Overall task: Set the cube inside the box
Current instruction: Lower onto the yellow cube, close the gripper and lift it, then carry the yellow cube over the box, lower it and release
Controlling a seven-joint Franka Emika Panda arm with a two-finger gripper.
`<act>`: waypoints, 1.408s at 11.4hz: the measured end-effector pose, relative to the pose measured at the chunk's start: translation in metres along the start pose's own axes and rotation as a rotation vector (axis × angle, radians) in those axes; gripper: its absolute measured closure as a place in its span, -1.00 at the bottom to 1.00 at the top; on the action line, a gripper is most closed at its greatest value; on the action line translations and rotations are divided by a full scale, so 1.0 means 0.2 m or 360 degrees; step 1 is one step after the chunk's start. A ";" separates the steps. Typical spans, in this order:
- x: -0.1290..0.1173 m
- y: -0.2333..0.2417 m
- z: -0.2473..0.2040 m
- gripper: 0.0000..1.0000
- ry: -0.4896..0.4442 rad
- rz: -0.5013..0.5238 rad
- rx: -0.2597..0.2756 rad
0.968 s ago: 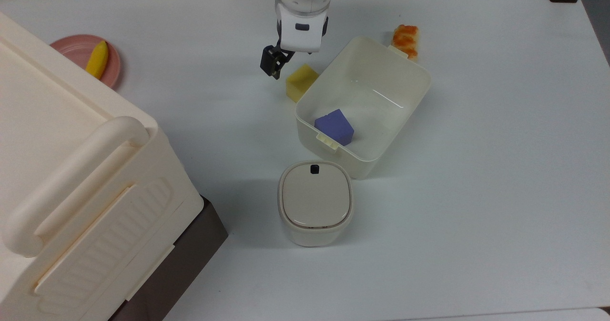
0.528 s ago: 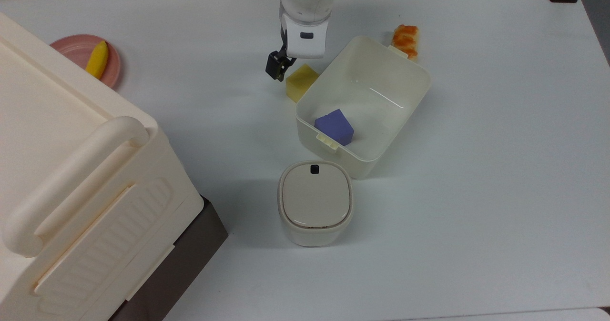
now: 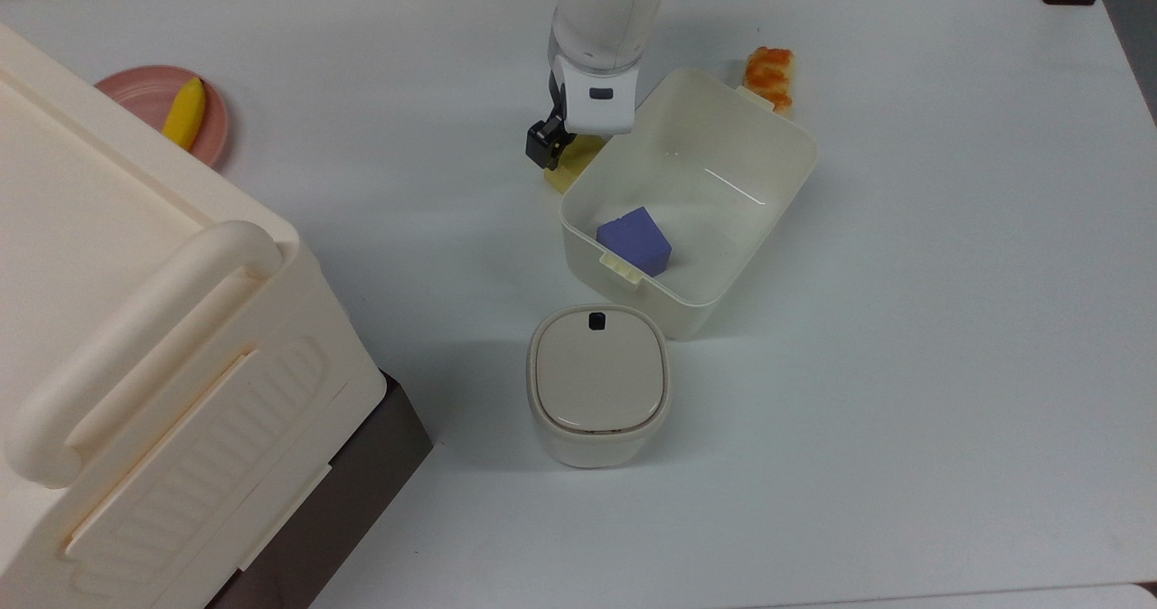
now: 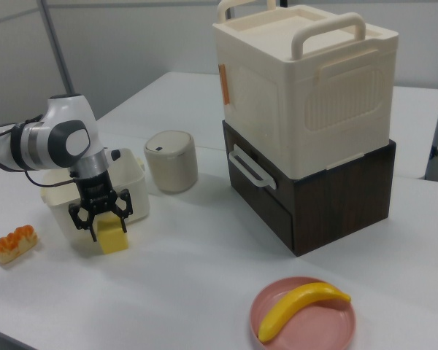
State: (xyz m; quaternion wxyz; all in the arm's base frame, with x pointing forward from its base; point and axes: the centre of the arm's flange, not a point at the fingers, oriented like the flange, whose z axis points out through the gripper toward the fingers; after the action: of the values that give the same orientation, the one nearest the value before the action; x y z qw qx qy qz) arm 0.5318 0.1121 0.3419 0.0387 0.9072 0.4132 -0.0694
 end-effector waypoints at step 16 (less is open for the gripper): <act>0.05 0.09 -1.03 0.01 0.0393 0.0620 0.0118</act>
State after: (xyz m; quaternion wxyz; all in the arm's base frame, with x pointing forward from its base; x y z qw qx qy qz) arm 0.5722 0.1342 0.5442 -0.0327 0.9722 0.2290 0.0358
